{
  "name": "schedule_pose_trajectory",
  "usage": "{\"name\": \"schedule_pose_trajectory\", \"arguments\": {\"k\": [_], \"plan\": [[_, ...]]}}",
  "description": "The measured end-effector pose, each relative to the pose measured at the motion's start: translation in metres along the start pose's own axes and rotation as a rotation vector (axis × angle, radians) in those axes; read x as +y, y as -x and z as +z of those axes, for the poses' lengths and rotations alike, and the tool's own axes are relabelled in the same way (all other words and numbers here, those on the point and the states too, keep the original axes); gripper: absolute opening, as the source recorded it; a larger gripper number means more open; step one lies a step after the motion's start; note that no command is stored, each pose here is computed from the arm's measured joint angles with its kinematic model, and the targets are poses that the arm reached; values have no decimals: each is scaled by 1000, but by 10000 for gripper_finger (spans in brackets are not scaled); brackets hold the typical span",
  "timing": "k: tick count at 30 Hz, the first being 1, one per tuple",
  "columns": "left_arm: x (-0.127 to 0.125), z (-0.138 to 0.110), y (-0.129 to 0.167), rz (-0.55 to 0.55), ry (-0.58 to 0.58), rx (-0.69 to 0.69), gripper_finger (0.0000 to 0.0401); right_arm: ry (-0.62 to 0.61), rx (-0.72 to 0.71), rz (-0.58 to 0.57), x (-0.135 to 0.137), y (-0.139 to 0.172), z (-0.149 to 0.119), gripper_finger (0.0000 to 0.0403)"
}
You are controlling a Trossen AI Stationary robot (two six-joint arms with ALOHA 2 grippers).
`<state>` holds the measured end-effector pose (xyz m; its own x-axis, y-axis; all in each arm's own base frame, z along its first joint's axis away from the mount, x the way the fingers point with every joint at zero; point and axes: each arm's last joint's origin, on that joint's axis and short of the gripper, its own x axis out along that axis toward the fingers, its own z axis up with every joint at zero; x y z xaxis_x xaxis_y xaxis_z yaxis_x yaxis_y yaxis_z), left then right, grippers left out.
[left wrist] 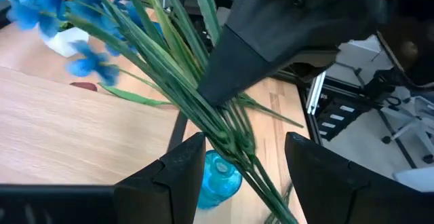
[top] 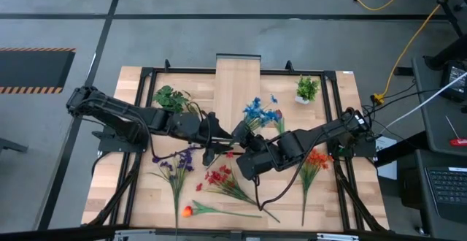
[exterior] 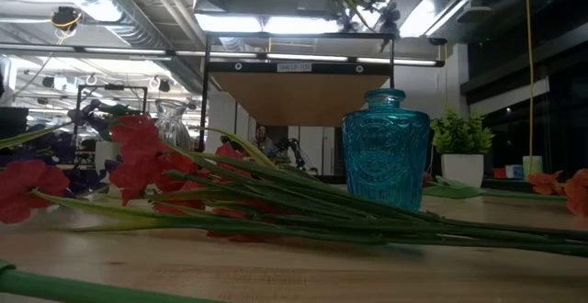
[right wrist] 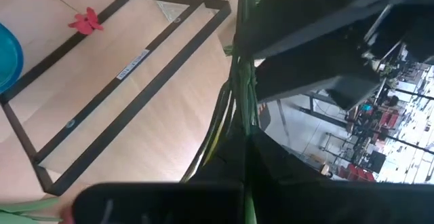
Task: Pick and place flowers into a vace then onto a shelf
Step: Put the blue flowers into the transparent vase
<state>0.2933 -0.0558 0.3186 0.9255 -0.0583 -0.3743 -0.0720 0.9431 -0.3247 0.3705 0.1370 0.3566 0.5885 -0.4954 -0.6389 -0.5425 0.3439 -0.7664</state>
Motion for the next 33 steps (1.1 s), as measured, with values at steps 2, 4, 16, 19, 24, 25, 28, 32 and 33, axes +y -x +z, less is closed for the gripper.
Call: {"name": "schedule_pose_trajectory", "arguments": {"k": [2, 4, 16, 19, 24, 25, 28, 32, 33], "plan": [[3, 1, 0, -2, 5, 1, 196, 0, -5, -8, -2, -1, 0, 0], [6, 3, -1, -3, 9, 3, 192, 6, -11, -14, -2, -1, 1, 0], [14, 5, -1, -47, 22, 25, 122, 27, -26, -30, -4, -1, 3, 0], [14, 5, -1, -41, 22, 29, 96, 27, -25, -30, -4, -1, 3, 0], [15, 3, -1, -26, 21, 44, 43, 23, -27, -31, -4, -1, 3, 1], [15, 3, -1, -17, 20, 46, 33, 18, -28, -31, -4, -1, 3, 3], [17, 2, -1, 28, 15, 46, 14, 1, -30, -32, -5, -1, 3, 18], [19, 0, -1, 75, 11, 45, 13, -1, -27, -33, -5, -1, 3, 41], [19, 1, -1, 87, 10, 41, 12, 0, -28, -33, -4, -1, 3, 47]]}}
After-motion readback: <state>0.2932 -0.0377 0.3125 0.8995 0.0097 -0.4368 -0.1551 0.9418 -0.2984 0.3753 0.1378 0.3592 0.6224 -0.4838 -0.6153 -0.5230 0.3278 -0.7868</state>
